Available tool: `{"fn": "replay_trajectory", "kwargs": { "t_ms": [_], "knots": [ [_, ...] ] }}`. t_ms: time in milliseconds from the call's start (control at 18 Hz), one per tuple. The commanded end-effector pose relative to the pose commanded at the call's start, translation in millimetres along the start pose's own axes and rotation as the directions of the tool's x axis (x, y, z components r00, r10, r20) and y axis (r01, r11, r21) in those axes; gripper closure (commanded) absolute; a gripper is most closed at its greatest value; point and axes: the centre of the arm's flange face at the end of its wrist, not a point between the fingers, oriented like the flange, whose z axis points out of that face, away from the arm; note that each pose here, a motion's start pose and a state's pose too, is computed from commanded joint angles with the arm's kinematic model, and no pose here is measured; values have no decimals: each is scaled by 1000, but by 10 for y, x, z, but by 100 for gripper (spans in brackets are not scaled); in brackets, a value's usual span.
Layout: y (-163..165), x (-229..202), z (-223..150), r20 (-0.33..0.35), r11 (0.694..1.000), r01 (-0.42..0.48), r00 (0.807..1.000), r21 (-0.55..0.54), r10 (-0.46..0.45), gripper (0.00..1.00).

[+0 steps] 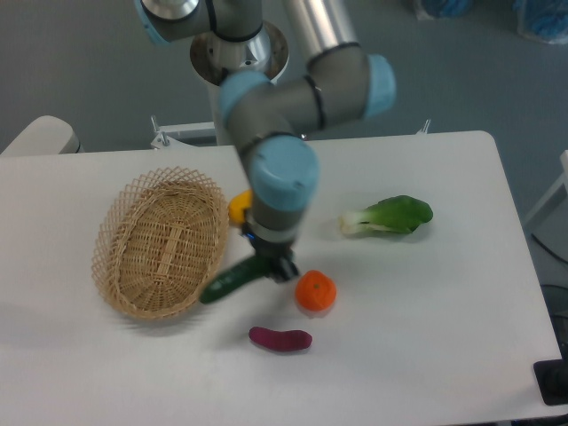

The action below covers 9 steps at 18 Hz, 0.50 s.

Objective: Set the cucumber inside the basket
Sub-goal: 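Carry the cucumber over the tangerine toward the wicker basket, then lower the cucumber into the basket and open the gripper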

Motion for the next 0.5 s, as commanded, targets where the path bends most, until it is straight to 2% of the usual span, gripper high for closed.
{"fn": "replay_trajectory", "kwargs": {
  "t_ms": [278,500],
  "knots": [
    [-409,366,362,7,1000,24,1000,-12,-24,92],
    [-634,421,571,-6,998,53,999,-25,-54,78]
  ]
}}
